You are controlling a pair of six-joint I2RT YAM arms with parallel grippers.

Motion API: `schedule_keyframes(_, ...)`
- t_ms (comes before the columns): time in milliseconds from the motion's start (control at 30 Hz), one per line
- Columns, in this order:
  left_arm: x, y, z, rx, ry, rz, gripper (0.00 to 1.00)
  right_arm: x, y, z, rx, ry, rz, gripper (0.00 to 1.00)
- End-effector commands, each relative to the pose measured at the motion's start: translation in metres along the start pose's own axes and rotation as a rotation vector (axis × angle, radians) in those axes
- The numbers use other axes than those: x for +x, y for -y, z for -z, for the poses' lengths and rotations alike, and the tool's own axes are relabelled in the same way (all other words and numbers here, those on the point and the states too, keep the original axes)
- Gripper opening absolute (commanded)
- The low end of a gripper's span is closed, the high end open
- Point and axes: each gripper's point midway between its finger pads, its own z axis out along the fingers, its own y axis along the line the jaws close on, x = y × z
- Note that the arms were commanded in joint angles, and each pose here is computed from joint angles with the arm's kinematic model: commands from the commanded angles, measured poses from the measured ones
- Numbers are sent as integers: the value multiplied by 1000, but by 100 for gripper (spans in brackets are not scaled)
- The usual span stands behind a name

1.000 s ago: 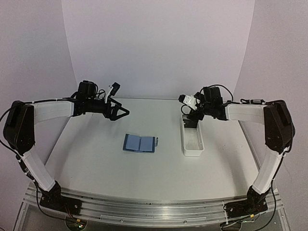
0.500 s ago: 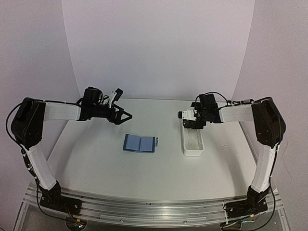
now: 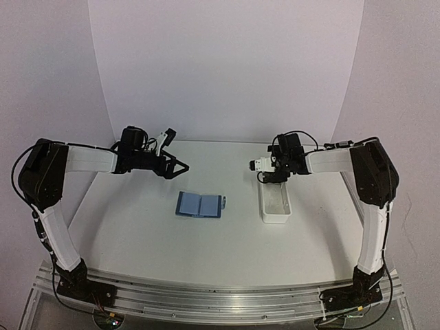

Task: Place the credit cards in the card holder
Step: Pick up the credit card from the storage box.

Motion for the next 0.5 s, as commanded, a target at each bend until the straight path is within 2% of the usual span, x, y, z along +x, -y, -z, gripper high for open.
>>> schedule_keyframes(0, -13, -4, -2, -12, 37, -23, 99, -4, 9, -12, 21, -20, 2, 94)
schedule_keyframes(433, -12, -6, -3, -16, 33, -24, 99, -6, -11, -16, -26, -23, 36, 90)
schedule_keyframes(467, -12, -7, -3, -18, 32, -23, 99, -6, -9, -16, -23, -25, 21, 87)
